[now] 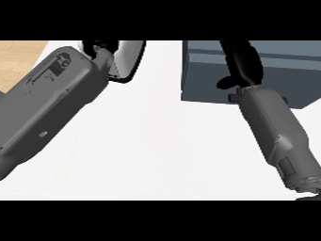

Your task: Pick up the can, place it into the drawer and close the drawer

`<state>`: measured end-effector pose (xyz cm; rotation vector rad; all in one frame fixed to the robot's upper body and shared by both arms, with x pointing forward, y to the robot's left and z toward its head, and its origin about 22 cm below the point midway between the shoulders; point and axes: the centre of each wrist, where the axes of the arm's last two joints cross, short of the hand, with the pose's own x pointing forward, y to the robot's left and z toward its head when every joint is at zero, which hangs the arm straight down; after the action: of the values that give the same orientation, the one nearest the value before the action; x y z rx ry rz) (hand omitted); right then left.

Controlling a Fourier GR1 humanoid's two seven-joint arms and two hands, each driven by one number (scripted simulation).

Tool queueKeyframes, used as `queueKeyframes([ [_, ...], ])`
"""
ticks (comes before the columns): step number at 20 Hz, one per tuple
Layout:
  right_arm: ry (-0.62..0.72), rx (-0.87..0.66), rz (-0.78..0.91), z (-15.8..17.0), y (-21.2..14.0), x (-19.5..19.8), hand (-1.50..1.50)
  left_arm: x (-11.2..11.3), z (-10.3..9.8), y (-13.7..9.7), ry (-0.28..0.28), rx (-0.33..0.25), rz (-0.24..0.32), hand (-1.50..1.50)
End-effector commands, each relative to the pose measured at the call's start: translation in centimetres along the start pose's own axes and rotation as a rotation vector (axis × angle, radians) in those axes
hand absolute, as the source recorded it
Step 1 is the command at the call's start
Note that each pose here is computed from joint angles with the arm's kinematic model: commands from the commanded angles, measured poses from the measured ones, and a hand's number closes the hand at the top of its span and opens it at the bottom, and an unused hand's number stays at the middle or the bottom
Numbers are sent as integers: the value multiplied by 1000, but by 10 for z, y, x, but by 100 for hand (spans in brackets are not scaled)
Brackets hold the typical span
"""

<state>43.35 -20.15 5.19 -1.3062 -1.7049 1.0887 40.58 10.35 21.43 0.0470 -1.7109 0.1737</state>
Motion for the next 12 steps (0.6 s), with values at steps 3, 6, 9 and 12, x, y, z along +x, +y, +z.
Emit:
queueKeyframes([
  [3, 52, -40, 10, -19, -7, -2, -150, 7, 0, 7, -21, 17, -10, -150],
  [6, 68, -55, 17, -24, -12, -7, -150, 12, 5, 4, -14, -16, -8, -150],
  [9, 77, -68, 31, -36, -22, -6, -150, 17, 9, 13, -21, -20, -11, -150],
  [12, 97, -67, 57, -52, -39, -4, -150, 7, 12, 6, -15, -34, -9, -150],
])
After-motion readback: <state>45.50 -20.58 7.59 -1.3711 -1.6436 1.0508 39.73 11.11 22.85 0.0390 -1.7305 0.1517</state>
